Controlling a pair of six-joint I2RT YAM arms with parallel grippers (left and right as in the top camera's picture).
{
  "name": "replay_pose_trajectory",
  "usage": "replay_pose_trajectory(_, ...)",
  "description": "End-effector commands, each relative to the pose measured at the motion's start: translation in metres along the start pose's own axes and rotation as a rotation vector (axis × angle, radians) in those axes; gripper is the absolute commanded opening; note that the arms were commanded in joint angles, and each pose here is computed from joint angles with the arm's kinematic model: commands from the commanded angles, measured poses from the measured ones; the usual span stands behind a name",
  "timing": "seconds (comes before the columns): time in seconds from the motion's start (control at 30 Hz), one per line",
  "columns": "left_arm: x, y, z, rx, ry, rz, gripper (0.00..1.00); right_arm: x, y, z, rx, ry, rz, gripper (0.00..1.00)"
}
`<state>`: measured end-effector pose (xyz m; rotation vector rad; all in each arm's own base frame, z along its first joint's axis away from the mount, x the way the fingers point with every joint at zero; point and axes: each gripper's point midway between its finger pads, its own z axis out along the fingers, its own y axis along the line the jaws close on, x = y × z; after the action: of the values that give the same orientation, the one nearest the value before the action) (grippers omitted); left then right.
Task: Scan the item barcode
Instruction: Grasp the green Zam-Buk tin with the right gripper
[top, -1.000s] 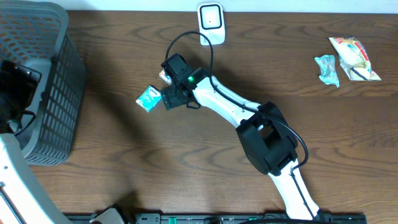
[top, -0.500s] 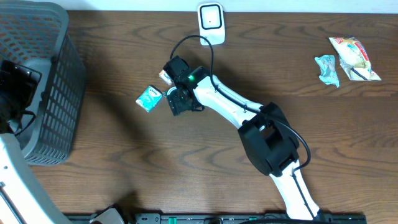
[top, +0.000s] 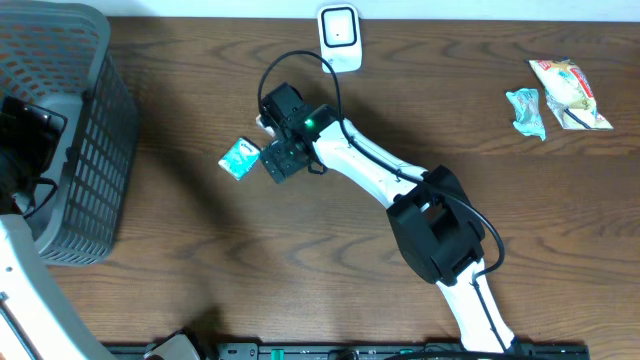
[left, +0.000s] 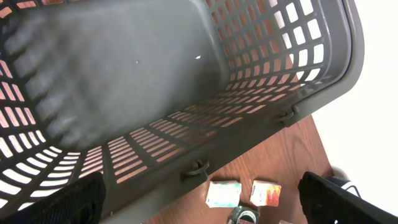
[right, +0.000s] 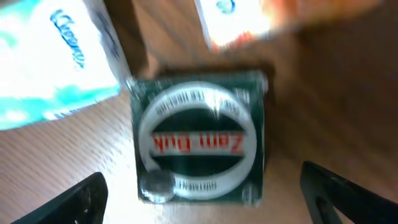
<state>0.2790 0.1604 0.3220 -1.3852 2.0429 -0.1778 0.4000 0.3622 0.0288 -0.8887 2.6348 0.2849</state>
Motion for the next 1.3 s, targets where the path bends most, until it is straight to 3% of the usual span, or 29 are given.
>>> replay_pose_trajectory(0.0,-0.003,-0.001,-0.006,0.005,-0.020,-0.009,0.98,-0.022,-0.001,-0.018,0.002,-0.087,-0.118,0.94)
replay_pose_trajectory(0.3,-0.003,-0.001,-0.006,0.005,-0.020,-0.009,0.98,-0.036,-0.004,0.003,0.006,-0.149,-0.145,0.98)
replay_pose_trajectory(0.47,-0.003,-0.001,-0.006,0.005,-0.020,-0.009,0.97,-0.025,-0.008,0.020,0.004,-0.110,-0.139,0.92)
replay_pose_trajectory(0.6,-0.003,-0.001,-0.006,0.006,-0.020,-0.009,0.98,-0.015,-0.007,0.026,0.002,-0.073,-0.139,0.79)
replay_pose_trajectory(1.27,-0.003,-0.001,-0.006,0.005,-0.020,-0.009,0.98,0.010,-0.002,0.031,-0.004,0.025,-0.172,0.83)
